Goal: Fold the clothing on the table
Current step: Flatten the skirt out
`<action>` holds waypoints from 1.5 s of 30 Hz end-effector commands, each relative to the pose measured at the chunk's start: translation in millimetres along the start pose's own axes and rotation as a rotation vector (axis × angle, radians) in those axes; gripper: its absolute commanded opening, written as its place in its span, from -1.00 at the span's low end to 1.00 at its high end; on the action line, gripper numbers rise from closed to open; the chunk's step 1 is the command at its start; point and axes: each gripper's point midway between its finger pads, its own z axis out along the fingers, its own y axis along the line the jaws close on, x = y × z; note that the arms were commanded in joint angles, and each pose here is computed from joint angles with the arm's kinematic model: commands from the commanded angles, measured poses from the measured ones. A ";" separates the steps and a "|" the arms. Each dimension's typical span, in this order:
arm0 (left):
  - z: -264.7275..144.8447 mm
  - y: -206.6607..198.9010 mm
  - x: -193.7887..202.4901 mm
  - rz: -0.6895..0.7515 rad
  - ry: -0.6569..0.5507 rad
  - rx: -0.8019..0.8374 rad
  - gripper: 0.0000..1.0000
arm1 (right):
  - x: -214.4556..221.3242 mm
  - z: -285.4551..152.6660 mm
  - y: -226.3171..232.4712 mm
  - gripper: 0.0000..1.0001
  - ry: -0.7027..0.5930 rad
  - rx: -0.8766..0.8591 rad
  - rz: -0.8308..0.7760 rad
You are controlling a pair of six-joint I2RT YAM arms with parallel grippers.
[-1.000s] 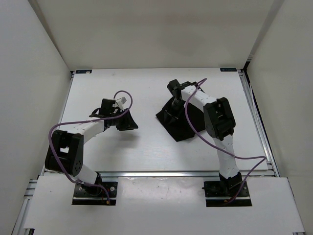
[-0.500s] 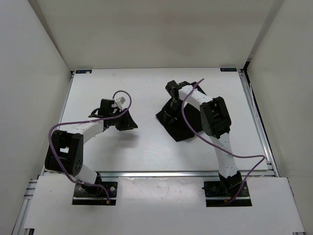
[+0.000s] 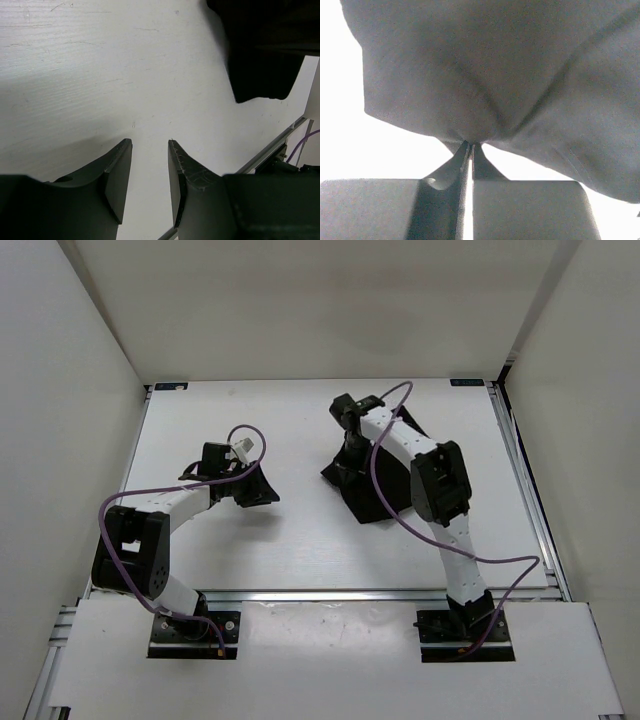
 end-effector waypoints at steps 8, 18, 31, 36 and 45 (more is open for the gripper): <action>-1.8 -10.8 -4.5 0.015 -0.011 0.039 -0.09 | -15.9 -192.0 -66.7 -1.00 -0.459 -0.007 -0.175; -2.5 -4.7 7.6 0.009 0.003 0.033 -0.08 | -25.5 -172.1 -132.6 -1.00 -0.356 0.085 -0.193; -7.3 -2.7 9.8 0.007 0.005 0.014 -0.07 | -73.3 -268.5 96.1 -1.00 -0.593 -0.669 -0.540; -4.9 -3.4 14.9 0.006 0.017 0.011 -0.07 | -41.1 -354.4 98.8 -0.99 -0.838 -0.751 -0.654; -2.7 -3.0 23.6 -0.002 0.035 0.013 -0.07 | -28.6 -205.9 6.2 -1.00 -0.530 -0.647 -0.440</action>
